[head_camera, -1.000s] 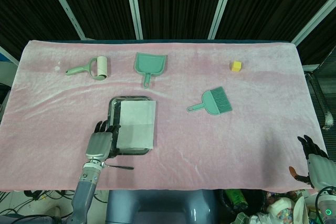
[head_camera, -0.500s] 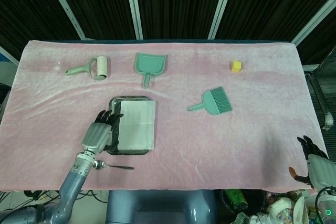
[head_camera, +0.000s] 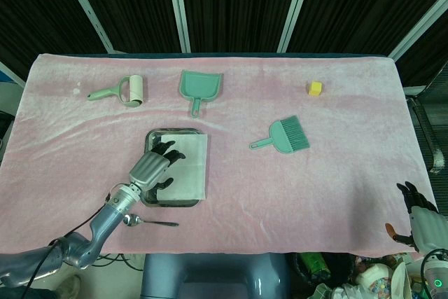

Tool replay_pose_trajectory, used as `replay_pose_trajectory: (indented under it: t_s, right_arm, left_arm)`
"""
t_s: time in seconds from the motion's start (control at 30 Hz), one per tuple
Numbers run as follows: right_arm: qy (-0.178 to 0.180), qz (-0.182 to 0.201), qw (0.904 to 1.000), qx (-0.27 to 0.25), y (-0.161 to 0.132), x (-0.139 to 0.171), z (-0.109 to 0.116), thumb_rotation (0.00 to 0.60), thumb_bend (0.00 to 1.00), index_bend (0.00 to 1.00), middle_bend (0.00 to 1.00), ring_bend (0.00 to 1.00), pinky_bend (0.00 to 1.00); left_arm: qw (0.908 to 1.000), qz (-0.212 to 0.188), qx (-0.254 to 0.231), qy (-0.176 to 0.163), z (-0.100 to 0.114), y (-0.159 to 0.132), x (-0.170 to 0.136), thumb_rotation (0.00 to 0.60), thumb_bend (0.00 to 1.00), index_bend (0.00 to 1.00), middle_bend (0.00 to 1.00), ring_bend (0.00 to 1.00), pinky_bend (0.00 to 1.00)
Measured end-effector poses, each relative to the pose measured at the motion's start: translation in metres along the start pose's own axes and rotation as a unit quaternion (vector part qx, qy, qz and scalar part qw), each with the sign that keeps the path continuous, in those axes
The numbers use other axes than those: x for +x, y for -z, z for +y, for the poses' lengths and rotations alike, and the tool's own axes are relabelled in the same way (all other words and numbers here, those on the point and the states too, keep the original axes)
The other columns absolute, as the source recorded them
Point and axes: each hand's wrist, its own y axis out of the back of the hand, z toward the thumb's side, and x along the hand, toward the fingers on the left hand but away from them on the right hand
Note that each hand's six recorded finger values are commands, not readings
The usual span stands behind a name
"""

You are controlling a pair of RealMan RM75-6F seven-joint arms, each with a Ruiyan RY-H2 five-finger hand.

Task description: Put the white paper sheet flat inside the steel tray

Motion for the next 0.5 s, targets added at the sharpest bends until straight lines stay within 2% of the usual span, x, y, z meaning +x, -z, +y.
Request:
replay_pose_trajectory:
  t_s: [0.2,0.5]
  right_arm:
    - [-0.001,0.0,1.0,0.0,0.0,0.0,0.0,0.6,0.25,0.0,0.01,0.1,0.15]
    - [-0.003,-0.001,1.0,-0.001,0.0,0.0,0.0,0.6,0.25,0.0,0.01,0.1,0.15]
  left_arm:
    - [0.9999,-0.011,0.003,-0.008,-0.005,-0.008,0.008,0.6,0.32,0.26,0.25,0.09,0.19]
    - [0.9998,-0.008,0.014,0.006,-0.015,-0.004,0.008,0.6,0.32,0.27,0.25,0.09,0.19]
